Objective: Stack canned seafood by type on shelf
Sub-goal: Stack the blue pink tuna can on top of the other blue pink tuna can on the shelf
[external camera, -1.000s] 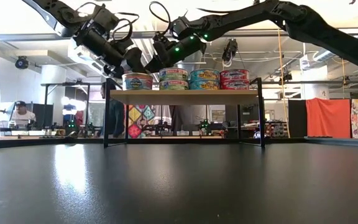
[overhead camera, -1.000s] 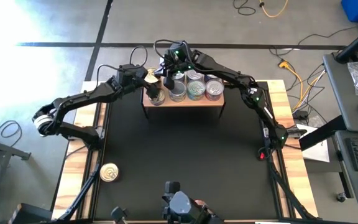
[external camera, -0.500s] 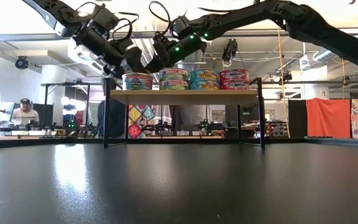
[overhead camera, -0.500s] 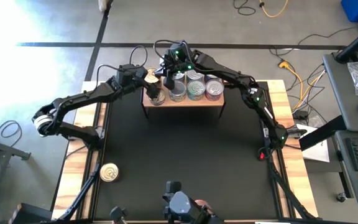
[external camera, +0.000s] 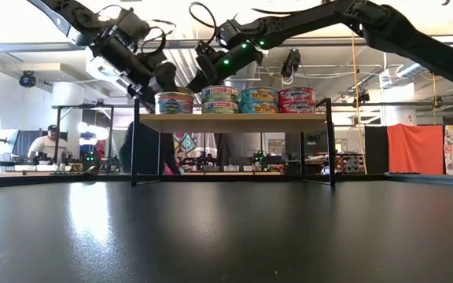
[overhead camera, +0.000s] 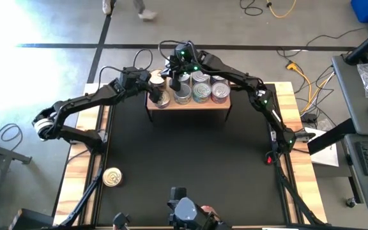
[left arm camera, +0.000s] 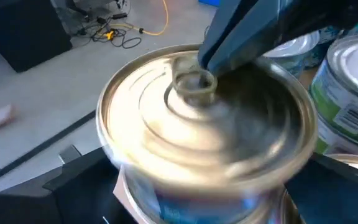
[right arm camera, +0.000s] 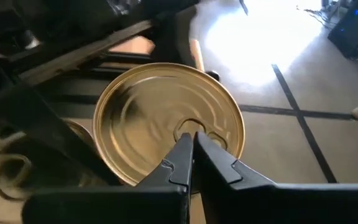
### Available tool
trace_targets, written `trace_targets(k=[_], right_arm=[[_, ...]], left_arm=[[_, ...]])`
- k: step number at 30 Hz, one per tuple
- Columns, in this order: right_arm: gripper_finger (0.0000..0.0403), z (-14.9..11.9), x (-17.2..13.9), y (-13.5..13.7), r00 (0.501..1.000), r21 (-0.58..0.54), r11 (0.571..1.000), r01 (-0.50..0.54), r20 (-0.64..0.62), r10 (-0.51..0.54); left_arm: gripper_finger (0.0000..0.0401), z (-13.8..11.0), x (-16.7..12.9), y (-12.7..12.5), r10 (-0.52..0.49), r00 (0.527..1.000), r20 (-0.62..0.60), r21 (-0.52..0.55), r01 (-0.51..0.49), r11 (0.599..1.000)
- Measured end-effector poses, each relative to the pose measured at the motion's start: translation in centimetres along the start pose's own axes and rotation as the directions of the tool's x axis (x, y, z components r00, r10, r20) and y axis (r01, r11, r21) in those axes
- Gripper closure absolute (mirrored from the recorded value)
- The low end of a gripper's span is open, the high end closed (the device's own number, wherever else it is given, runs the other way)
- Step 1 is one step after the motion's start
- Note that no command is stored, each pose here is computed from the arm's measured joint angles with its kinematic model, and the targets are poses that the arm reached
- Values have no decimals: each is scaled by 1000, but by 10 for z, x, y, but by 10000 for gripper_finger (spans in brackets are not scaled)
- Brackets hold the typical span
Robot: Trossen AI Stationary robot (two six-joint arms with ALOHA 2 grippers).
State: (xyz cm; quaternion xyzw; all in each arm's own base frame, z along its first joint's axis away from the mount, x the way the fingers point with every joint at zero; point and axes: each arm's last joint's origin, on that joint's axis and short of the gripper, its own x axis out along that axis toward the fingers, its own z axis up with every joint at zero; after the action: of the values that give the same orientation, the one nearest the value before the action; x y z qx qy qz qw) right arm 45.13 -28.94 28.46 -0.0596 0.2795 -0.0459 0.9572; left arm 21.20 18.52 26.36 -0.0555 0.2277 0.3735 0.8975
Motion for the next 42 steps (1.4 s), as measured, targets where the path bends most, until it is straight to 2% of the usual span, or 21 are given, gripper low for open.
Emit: trace_targets(k=[17,20,24,28,31,38,42], right_arm=[[390,0,-2,-1,1000,14,1000,-9,-2,9],[390,0,-2,0,1000,13,1000,-12,0,12],[390,1,-1,0,1000,9,1000,-10,10,10],[390,3,-1,-1,999,12,1000,-2,32,2],[390,5,-2,-2,999,7,1000,4,44,-5],[390,13,-13,-3,997,43,999,16,70,-19],[390,18,-21,-4,996,61,998,15,91,-20]], left_arm=[[1,3,-6,1,-3,1000,16,28,3,1000],[1,12,-13,2,-4,999,40,30,3,1000],[1,35,-28,6,2,997,74,102,-10,995],[1,52,-38,9,5,999,37,172,-11,985],[1,59,-41,12,15,1000,18,172,-18,985],[1,62,-46,20,47,999,-1,139,-46,989],[1,54,-45,20,46,996,-78,146,-34,989]])
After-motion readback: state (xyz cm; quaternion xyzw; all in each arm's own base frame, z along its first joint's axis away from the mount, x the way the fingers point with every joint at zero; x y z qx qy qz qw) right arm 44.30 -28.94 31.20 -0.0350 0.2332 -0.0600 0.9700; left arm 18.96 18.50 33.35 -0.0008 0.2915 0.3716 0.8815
